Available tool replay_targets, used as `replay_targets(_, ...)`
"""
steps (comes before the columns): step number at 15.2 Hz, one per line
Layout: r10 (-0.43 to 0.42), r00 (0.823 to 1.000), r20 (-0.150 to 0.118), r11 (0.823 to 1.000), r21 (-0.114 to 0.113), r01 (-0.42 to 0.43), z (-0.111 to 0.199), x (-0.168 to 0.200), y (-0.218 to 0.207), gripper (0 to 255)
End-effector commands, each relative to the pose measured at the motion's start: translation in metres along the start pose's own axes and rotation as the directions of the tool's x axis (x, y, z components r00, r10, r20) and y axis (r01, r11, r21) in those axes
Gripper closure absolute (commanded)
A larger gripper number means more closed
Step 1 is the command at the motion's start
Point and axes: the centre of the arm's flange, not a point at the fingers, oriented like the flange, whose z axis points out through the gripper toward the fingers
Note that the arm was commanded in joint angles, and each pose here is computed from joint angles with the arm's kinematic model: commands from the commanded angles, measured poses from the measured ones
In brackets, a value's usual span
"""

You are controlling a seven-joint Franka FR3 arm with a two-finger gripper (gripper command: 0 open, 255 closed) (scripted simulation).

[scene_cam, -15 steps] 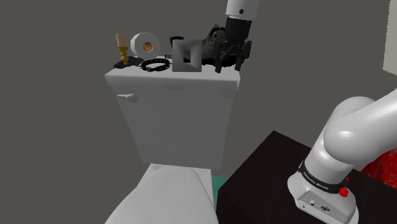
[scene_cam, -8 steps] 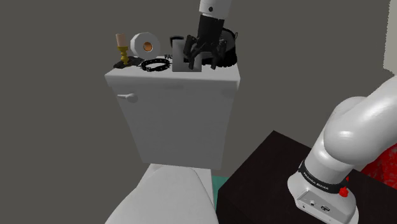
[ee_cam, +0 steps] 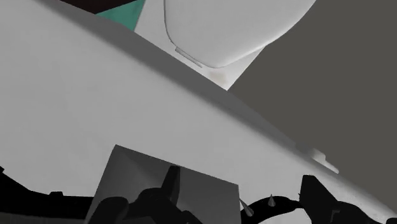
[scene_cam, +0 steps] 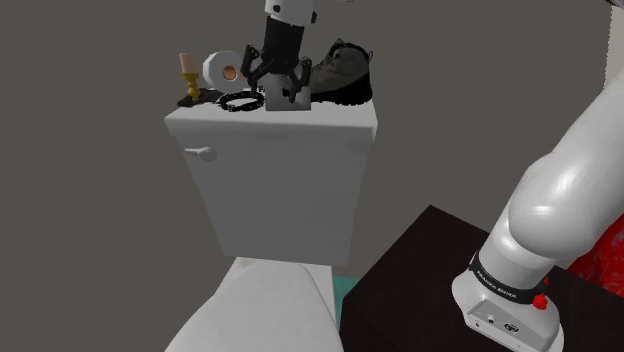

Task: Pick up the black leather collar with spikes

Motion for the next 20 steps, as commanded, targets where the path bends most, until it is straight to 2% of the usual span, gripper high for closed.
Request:
replay_targets(1, 0.024, 1.0, -0.012, 1.0, 0.016, -0.024, 0.003, 0.011, -0.018, 0)
replay_targets(10, 0.123, 0.991, -0.061, 0.99, 0.082, -0.118, 0.008, 0.079, -0.093, 0)
replay_targets(19, 0.123, 0.991, -0.061, 0.99, 0.082, -0.118, 0.047, 0.075, -0.083, 0)
replay_targets(20, 0.123, 0.991, -0.061, 0.99, 0.082, -0.118, 0.047, 0.076, -0.083, 255)
